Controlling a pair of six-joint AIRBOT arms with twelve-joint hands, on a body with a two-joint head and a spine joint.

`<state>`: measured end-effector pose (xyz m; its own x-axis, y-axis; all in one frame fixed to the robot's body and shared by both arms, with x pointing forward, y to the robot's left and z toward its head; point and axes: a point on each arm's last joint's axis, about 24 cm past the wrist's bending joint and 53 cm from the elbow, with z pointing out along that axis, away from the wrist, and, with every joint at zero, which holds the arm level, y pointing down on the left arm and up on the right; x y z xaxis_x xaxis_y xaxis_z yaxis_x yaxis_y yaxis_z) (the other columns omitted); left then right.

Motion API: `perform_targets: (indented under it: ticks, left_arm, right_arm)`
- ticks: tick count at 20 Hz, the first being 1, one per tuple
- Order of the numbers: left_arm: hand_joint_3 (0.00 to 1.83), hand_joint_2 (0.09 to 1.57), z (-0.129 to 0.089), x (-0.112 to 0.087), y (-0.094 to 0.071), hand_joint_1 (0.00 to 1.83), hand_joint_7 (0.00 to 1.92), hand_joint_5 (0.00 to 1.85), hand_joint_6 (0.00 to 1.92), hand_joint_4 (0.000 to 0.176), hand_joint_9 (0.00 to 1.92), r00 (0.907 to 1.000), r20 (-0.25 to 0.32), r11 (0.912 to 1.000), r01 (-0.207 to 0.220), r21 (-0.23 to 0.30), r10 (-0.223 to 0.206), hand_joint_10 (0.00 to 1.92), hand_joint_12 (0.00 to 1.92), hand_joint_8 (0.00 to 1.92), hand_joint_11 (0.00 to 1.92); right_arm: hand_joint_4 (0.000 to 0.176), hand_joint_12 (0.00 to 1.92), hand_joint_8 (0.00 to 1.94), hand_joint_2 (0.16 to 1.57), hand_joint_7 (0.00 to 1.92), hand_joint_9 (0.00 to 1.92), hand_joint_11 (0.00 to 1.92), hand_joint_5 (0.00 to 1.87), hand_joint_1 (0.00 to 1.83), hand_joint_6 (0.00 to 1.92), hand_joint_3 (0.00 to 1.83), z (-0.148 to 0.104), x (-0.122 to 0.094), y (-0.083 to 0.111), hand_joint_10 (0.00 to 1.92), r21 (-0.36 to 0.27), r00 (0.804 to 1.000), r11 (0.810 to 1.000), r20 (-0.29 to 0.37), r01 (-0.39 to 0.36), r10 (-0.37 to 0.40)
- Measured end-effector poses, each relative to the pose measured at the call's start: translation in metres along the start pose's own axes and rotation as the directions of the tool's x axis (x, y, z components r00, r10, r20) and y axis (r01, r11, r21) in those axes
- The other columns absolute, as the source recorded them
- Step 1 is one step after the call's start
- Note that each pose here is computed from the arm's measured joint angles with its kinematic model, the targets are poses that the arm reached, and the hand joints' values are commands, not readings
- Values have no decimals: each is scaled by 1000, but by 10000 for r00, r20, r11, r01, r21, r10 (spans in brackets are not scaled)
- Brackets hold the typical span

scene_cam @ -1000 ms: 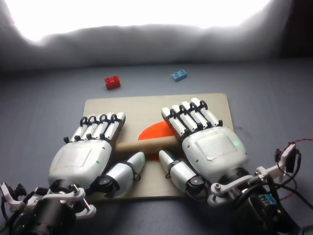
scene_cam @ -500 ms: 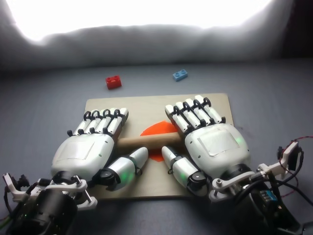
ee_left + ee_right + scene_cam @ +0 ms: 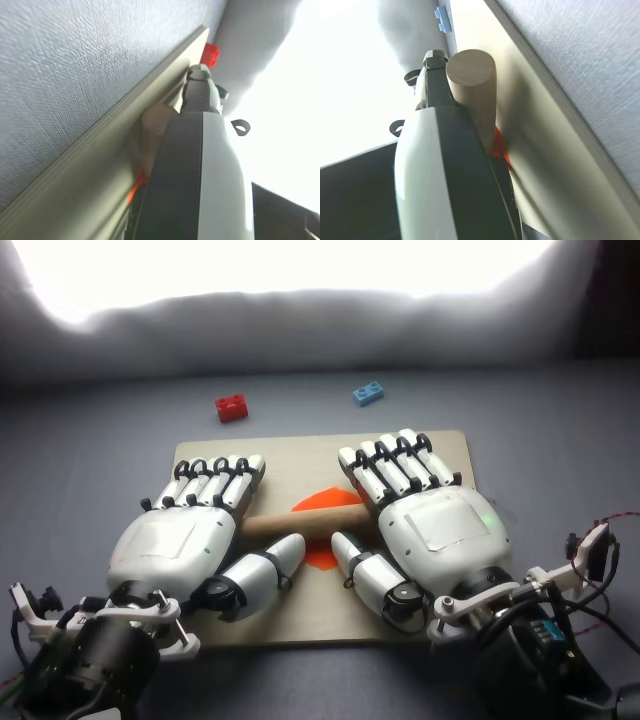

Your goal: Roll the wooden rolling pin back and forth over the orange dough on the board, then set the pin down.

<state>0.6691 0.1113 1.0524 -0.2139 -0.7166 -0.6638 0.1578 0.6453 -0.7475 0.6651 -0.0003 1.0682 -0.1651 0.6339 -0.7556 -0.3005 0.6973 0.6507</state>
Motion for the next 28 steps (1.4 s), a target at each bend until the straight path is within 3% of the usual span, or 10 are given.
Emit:
perform_targets:
  ticks: [14,20,23,26,28]
  left_arm:
    - [3,1424,11,-4,3,0,0,0,0,0,0,9999,-39,9999,-135,3,135,0,0,0,0]
    - [2,1423,19,-9,5,0,0,0,0,0,0,9997,58,9997,-228,-119,228,0,0,0,0]
    - [1,1422,21,-9,5,0,0,0,0,0,0,9997,68,9997,-234,-106,235,0,0,0,0]
    - [1,1422,23,-9,5,0,0,0,0,0,0,9996,66,9996,-268,-84,269,0,0,0,0]
    - [1,1422,24,-10,4,0,0,0,0,0,0,9994,72,9994,-340,-31,340,0,0,0,0]
  right_arm:
    - [0,10,1,1571,71,33,6,97,0,3,106,8,-7,-4,3,47,9999,10000,114,22,-22]
    - [0,27,0,1571,69,29,5,93,0,0,109,17,-14,-13,1,375,9997,9992,220,-114,106]
    - [0,179,3,1571,89,45,0,120,0,9,108,18,-15,-15,5,432,9996,9990,261,-122,110]
    - [0,74,1,1571,74,31,0,97,0,2,112,18,-15,-16,5,447,9996,9989,268,-146,134]
    - [0,103,1,1571,76,32,0,103,0,4,110,18,-16,-17,6,467,9995,9988,281,-153,140]
